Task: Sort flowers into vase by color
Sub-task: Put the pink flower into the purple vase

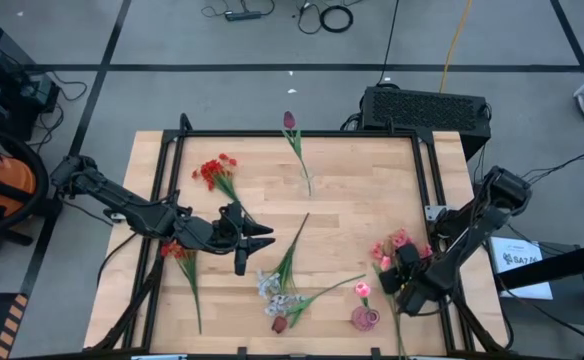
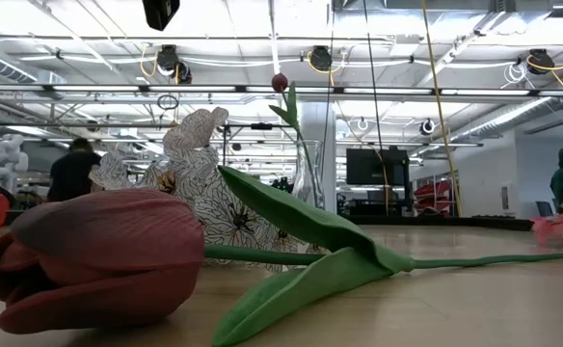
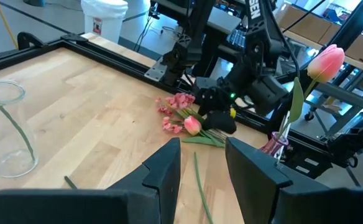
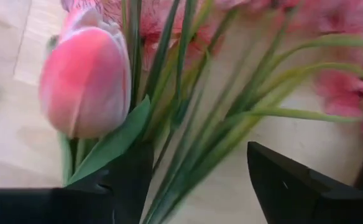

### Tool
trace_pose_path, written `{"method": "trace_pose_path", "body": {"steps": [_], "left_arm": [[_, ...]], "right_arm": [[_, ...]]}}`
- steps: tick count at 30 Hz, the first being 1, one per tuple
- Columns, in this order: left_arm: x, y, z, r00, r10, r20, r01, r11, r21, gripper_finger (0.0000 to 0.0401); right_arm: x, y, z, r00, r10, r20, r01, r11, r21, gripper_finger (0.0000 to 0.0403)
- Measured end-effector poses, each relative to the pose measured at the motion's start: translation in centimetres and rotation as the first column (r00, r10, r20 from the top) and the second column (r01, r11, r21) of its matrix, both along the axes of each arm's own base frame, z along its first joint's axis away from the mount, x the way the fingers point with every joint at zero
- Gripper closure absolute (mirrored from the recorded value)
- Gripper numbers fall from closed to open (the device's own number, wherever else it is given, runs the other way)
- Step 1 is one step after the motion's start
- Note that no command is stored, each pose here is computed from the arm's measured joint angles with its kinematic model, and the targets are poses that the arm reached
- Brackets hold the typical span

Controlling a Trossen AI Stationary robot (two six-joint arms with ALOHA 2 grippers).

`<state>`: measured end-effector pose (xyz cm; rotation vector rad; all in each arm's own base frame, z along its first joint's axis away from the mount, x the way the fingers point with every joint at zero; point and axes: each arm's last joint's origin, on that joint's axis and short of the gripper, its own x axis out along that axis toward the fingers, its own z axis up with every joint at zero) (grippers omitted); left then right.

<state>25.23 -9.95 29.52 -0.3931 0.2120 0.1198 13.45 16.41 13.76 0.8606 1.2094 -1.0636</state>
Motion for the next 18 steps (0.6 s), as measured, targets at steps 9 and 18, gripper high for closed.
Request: {"method": "trace_pose_path", "body": {"steps": [9,18], "left_arm": [[0.0,0.0,0.0,1.0,0.0,0.0,0.0,1.0,0.0,0.0267],[0.0,0.0,0.0,1.0,0.0,0.0,0.0,1.0,-0.001,0.0267]], "right_arm": [[1.9,0.0,-1.2,0.999,0.015,0.037,-0.016,1.0,0.005,0.0251],[2.2,-1.3,0.8,0.98,0.057,0.189,-0.045,0.997,-0.066,0.0389]]}}
